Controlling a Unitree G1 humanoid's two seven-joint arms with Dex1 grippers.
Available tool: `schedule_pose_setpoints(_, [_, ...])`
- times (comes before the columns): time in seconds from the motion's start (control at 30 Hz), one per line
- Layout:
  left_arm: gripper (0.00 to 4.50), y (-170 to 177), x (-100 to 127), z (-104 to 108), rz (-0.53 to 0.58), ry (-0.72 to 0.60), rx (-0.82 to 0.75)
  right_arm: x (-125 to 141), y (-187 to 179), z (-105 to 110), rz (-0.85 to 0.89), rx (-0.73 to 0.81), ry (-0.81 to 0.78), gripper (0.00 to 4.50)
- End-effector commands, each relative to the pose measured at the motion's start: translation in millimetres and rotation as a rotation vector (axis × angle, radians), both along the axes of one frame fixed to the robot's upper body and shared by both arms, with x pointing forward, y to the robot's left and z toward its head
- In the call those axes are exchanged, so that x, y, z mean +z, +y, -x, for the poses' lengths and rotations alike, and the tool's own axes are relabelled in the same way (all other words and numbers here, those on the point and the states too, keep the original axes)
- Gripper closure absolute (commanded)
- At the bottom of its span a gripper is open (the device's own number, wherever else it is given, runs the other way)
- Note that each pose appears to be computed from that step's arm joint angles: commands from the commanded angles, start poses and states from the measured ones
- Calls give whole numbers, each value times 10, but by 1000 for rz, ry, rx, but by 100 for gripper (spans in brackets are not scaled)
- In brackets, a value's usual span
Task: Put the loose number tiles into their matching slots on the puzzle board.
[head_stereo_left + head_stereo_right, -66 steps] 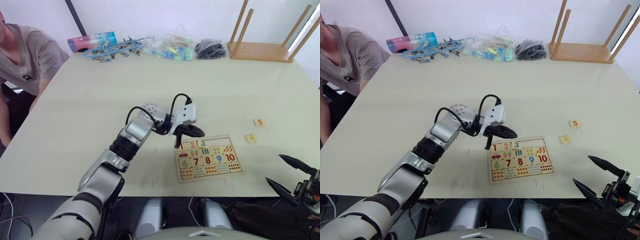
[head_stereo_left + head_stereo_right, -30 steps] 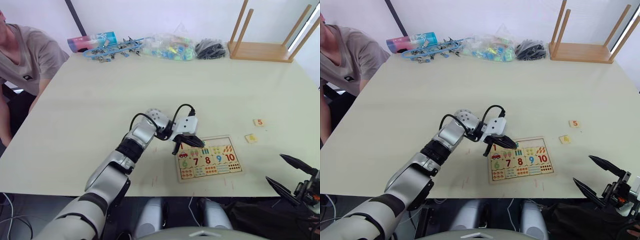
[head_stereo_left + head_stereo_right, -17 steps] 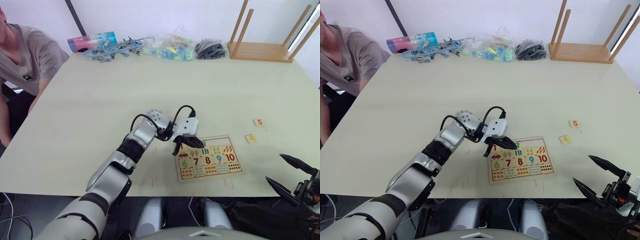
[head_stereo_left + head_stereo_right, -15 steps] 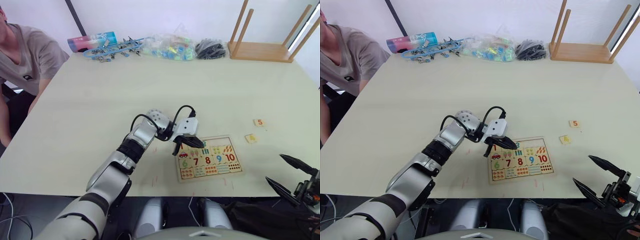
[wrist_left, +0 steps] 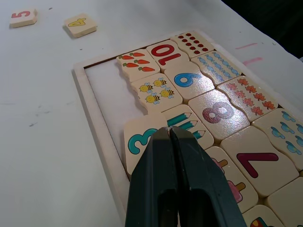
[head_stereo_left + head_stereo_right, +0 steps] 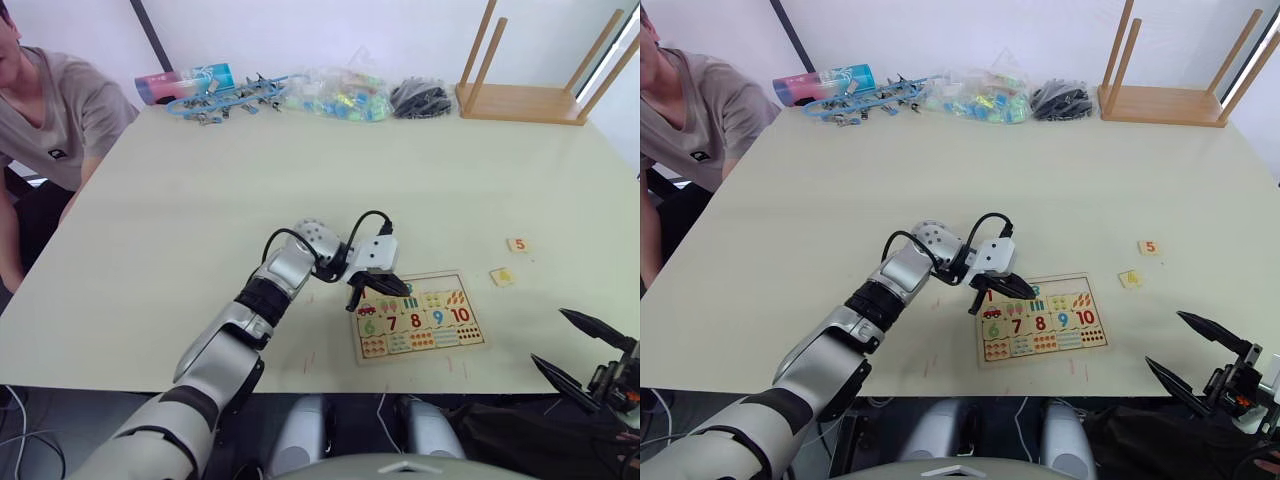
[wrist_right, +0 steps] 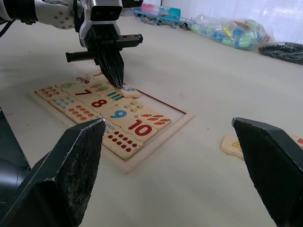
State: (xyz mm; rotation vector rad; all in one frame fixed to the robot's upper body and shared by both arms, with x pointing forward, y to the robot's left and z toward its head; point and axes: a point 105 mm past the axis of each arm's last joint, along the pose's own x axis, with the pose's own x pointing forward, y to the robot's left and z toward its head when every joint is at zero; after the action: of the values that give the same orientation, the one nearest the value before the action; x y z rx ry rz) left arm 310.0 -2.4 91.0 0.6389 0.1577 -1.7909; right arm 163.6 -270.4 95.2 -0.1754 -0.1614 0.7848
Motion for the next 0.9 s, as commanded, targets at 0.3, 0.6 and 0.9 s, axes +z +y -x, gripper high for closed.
schedule_pose_setpoints(0.3, [442, -110, 89, 20, 27, -33, -31, 17, -13, 28, 3, -5, -22, 0])
schedule_pose_setpoints(0.6, [442, -155, 80, 30, 29, -44, -36, 18, -18, 31, 3, -5, -22, 0])
schedule_pose_setpoints(0.9, [442, -181, 83, 3, 30, -51, -17, 12, -19, 30, 2, -4, -22, 0])
